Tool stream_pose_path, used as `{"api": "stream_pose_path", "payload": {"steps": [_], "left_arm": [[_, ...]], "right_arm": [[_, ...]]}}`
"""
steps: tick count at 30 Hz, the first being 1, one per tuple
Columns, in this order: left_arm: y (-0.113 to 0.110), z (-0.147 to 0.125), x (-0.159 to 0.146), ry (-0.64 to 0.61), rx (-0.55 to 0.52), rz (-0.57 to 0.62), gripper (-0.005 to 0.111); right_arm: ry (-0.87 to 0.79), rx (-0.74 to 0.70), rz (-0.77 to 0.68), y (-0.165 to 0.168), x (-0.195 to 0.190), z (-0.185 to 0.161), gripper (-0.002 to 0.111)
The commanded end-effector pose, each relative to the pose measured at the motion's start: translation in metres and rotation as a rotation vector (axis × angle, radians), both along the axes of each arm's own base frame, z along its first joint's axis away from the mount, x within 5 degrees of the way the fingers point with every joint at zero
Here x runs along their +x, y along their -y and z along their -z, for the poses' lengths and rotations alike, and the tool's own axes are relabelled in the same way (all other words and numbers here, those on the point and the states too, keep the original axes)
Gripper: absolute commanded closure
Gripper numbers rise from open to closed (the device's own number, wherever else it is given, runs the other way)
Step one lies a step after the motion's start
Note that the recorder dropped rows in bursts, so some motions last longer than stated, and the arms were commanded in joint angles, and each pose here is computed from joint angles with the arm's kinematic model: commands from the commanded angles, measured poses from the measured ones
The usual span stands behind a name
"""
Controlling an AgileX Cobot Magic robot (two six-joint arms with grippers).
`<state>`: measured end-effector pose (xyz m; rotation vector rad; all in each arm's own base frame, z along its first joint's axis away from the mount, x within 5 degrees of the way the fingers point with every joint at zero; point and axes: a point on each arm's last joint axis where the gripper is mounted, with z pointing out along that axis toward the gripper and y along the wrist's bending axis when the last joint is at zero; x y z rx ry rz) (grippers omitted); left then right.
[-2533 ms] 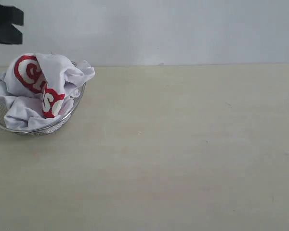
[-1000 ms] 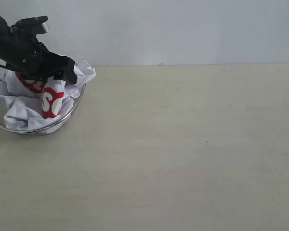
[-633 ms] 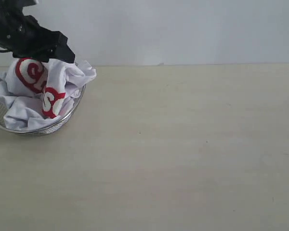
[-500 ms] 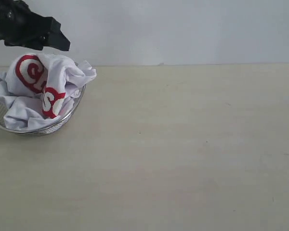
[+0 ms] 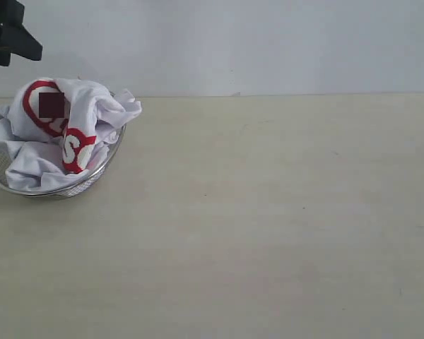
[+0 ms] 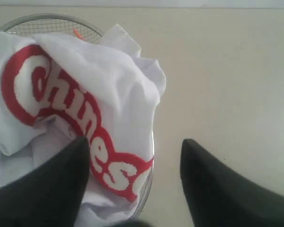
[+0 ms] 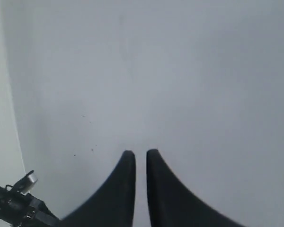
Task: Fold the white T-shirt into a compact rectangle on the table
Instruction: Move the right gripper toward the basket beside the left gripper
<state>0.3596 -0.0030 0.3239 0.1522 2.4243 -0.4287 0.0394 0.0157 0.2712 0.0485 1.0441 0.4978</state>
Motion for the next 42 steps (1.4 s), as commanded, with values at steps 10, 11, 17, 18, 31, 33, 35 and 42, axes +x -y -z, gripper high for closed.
{"api": "stream_pose_path", "payload": {"steps": [10, 11, 17, 18, 31, 33, 35, 42], "left_arm": [[0.0, -0.003, -0.018, -0.009, -0.073, -0.037, 0.062], [0.0, -0.004, -0.019, -0.003, -0.072, -0.039, 0.062], [0.0, -0.011, -0.022, 0.028, -0.068, -0.047, 0.062], [0.0, -0.011, -0.022, 0.028, -0.068, -0.047, 0.062], [-0.001, -0.01, -0.021, 0.033, -0.061, -0.047, 0.062], [-0.001, -0.01, -0.022, 0.031, -0.061, -0.047, 0.062], [-0.001, -0.008, -0.022, 0.026, -0.061, -0.048, 0.062], [-0.001, -0.002, -0.022, 0.02, -0.059, -0.057, 0.062]], "right_arm": [[-0.59, -0.007, -0.197, -0.039, 0.118, -0.051, 0.102], [-0.622, -0.011, -0.221, -0.047, 0.127, -0.052, 0.102], [-0.797, -0.177, -0.238, -0.095, 0.186, -0.049, 0.102], [-0.823, -0.214, -0.214, -0.098, 0.195, -0.047, 0.102], [-1.102, -0.346, -0.064, -0.115, 0.27, -0.015, 0.102], [-1.138, -0.359, -0.091, -0.121, 0.277, -0.012, 0.102], [-1.195, -0.414, -0.127, -0.127, 0.283, -0.006, 0.102], [-1.337, -0.434, -0.452, -0.142, 0.294, -0.012, 0.102]]}}
